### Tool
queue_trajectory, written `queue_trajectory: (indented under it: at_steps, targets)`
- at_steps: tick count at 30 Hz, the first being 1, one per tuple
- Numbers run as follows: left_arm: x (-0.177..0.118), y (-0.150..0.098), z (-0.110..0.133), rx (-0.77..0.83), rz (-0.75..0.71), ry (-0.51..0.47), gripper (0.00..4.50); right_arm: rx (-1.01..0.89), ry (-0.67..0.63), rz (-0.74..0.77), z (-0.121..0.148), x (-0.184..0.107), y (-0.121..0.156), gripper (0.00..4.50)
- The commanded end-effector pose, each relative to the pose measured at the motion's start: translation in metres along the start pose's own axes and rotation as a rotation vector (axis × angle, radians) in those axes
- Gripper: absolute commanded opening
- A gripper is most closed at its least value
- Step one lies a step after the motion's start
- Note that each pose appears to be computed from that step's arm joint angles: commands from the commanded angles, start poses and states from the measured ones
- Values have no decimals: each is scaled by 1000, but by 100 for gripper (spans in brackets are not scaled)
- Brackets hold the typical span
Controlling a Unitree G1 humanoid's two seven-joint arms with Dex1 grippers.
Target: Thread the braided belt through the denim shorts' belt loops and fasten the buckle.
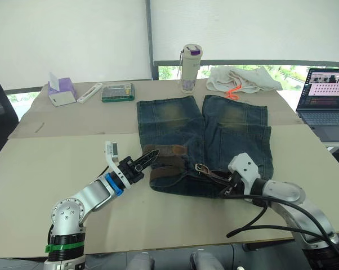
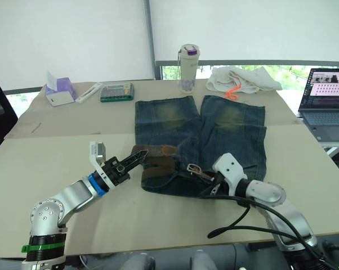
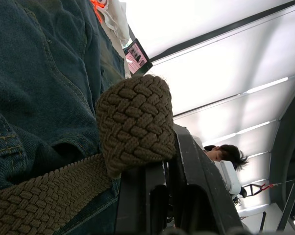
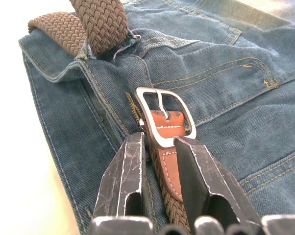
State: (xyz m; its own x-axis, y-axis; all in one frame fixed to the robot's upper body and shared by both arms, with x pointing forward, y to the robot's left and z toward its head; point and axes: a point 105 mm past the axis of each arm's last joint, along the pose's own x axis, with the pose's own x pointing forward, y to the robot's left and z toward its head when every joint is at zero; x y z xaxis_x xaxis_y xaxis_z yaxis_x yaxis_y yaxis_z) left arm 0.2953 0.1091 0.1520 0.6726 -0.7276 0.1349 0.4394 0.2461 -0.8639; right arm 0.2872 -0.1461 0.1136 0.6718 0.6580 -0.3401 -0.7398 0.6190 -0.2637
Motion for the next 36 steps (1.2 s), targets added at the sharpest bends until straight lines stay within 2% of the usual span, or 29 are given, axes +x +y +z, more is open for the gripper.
queue_trajectory:
  at_steps: [1, 17, 27, 31, 36]
  targets:
    - [0, -11, 4, 27, -43, -19, 0, -78, -4, -10, 5, -2, -1, 115]
    - [1, -11, 3, 25, -47, -16, 0, -107, 52, 0, -10, 3, 3, 115]
    - [2, -10, 2, 23, -50, -12, 0, -131, 43, -97, -8, 10, -9, 115]
    - [2, -10, 2, 24, -48, -13, 0, -123, 30, -119, -6, 10, -11, 4]
    - [3, -9, 3, 27, -43, -16, 0, -124, -14, -167, 0, 8, -15, 4]
